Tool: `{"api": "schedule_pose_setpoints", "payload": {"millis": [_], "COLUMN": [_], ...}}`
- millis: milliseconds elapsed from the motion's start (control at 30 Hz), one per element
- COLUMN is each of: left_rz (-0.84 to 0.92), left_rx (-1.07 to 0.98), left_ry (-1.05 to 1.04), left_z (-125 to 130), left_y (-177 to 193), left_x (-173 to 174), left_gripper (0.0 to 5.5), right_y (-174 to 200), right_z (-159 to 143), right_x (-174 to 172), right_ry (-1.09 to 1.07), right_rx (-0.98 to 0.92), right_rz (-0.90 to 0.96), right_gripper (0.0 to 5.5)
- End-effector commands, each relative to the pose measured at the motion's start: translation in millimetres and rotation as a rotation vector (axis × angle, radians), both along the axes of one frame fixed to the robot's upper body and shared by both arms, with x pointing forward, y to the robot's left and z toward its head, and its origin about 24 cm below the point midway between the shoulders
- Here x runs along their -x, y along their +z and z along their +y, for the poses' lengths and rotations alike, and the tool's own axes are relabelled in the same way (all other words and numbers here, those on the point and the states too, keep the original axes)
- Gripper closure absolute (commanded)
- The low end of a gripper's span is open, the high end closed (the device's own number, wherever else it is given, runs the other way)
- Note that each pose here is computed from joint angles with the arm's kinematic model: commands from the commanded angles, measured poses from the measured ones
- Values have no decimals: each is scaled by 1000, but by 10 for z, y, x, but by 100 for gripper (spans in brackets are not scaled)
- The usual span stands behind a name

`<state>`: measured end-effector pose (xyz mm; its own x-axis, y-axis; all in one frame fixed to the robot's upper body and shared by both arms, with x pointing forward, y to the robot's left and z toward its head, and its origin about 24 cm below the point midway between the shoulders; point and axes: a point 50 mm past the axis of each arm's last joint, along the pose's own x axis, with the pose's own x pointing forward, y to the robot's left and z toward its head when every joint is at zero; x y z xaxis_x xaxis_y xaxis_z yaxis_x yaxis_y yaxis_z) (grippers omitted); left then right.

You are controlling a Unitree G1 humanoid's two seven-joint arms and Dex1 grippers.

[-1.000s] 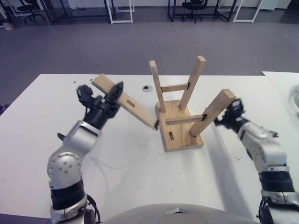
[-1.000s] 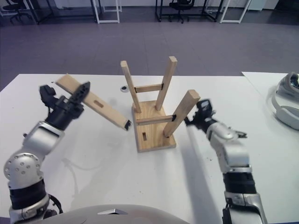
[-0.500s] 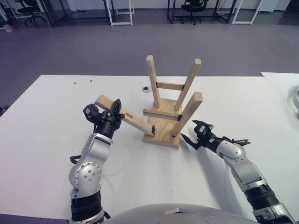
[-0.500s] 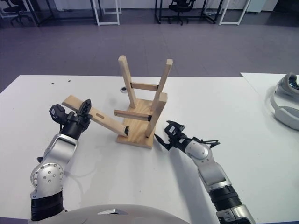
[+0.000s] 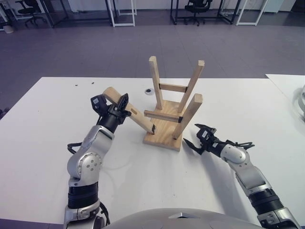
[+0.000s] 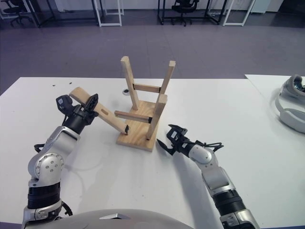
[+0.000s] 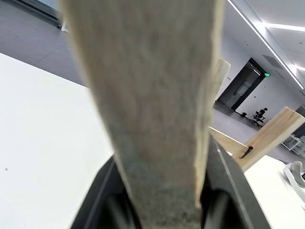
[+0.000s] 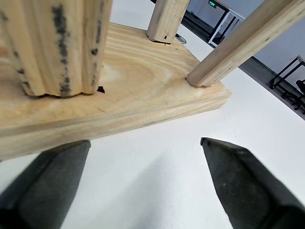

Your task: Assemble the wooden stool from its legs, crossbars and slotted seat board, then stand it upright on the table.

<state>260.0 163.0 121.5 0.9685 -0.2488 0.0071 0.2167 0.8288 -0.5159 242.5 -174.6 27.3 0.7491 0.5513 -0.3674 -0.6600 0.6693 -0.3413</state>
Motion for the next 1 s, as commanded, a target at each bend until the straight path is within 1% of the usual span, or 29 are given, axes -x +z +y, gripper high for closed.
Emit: {"api": "schedule_pose_setpoints", "payload": {"millis": [33, 133, 267, 367, 500, 600, 633, 833, 867, 967, 1000], "left_rz": [127, 137, 153, 167, 165, 171, 166, 163, 141, 24, 10], "left_rx": [-247, -340, -369, -380, -522, -538, -524, -474, -423, -134, -71], "left_ry": [-94, -130, -151, -131, -164, -175, -171, -239, -242, -271, -278], "left_z": [-152, -301, -467, -450, -467, -464, -448, -445, -459, -557, -557], "left_y": [-177, -244, -316, -353, -411, -420, -385, -271, -207, 125, 181], "left_x": [-26, -17, 64, 106, 86, 91, 85, 78, 64, 40, 46], "left_gripper": [447, 447, 447, 447, 447, 447, 407, 302, 290, 245, 245], "right_y": [54, 84, 115, 130, 180, 205, 209, 247, 261, 297, 303], "right_z": [12, 30, 69, 64, 79, 98, 101, 82, 68, 11, -11], "right_x": [-49, -75, -97, -101, -129, -150, -152, -191, -201, -223, -227], "right_ry": [1, -2, -3, -16, -18, -22, -24, -44, -53, -100, -114], "right_rx": [15, 11, -8, -18, -21, -28, -32, -44, -49, -87, -93], "right_rz": [-30, -45, -54, -54, -67, -75, -76, -85, -88, -89, -87], "right_gripper": [116, 116, 116, 116, 116, 116, 116, 116, 116, 116, 116]}}
